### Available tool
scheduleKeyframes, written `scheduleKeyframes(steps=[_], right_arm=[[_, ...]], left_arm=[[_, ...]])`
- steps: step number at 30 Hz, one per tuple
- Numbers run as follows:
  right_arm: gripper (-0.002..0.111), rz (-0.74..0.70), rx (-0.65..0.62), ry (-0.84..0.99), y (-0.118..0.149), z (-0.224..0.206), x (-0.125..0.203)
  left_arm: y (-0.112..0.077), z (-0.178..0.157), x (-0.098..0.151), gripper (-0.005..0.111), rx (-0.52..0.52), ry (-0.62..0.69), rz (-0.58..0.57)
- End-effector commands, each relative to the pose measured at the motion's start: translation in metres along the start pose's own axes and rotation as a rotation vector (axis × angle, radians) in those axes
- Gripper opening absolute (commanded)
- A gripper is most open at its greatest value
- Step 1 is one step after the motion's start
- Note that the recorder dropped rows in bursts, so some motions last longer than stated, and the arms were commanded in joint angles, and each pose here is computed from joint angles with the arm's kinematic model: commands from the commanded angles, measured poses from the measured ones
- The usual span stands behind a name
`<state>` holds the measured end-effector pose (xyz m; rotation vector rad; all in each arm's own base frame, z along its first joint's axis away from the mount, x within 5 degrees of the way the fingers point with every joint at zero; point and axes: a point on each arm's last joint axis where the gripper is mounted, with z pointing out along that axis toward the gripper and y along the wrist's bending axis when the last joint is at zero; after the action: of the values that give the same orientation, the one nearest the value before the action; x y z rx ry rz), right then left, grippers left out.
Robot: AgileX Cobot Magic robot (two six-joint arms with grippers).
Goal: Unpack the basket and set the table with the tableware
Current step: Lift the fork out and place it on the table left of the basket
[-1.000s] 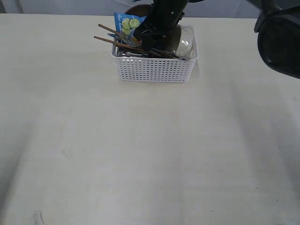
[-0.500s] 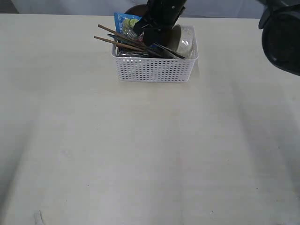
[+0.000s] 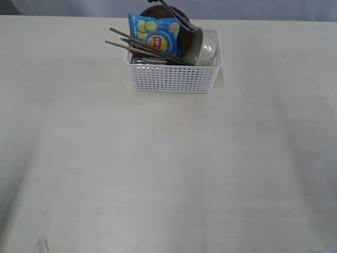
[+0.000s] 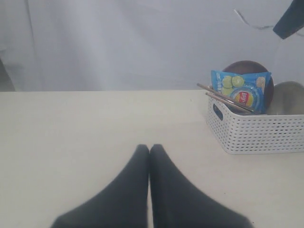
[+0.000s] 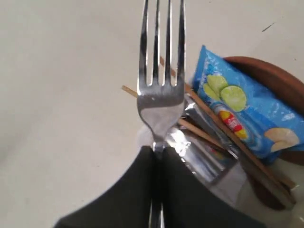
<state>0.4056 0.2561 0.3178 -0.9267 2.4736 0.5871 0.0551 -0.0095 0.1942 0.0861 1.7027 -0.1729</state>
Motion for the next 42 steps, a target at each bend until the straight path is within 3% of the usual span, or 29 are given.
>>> scheduleKeyframes(steps=[1, 5, 13, 19, 27, 42], right_arm=[[0.000, 0.021, -0.043, 0.060, 0.052, 0.006, 0.010], [0.000, 0.070, -0.082, 0.162, 0.097, 0.031, 0.032], [0.000, 0.276, 0.033, 0.009, 0.156, 0.089, 0.060], [0.000, 0.571, 0.255, -0.061, 0.137, 0.138, 0.100], [0.000, 0.615, 0.228, -0.034, 0.156, 0.178, 0.120], [0.000, 0.596, 0.246, -0.058, 0.151, 0.204, 0.123]], left_arm=[[0.000, 0.000, 0.000, 0.000, 0.002, -0.007, -0.003], [0.000, 0.000, 0.000, 0.000, 0.002, -0.007, -0.003], [0.000, 0.000, 0.000, 0.000, 0.002, -0.007, -0.003], [0.000, 0.000, 0.000, 0.000, 0.002, -0.007, -0.003], [0.000, 0.000, 0.000, 0.000, 0.002, -0.007, -0.003], [0.000, 0.000, 0.000, 0.000, 0.002, -0.007, -0.003]])
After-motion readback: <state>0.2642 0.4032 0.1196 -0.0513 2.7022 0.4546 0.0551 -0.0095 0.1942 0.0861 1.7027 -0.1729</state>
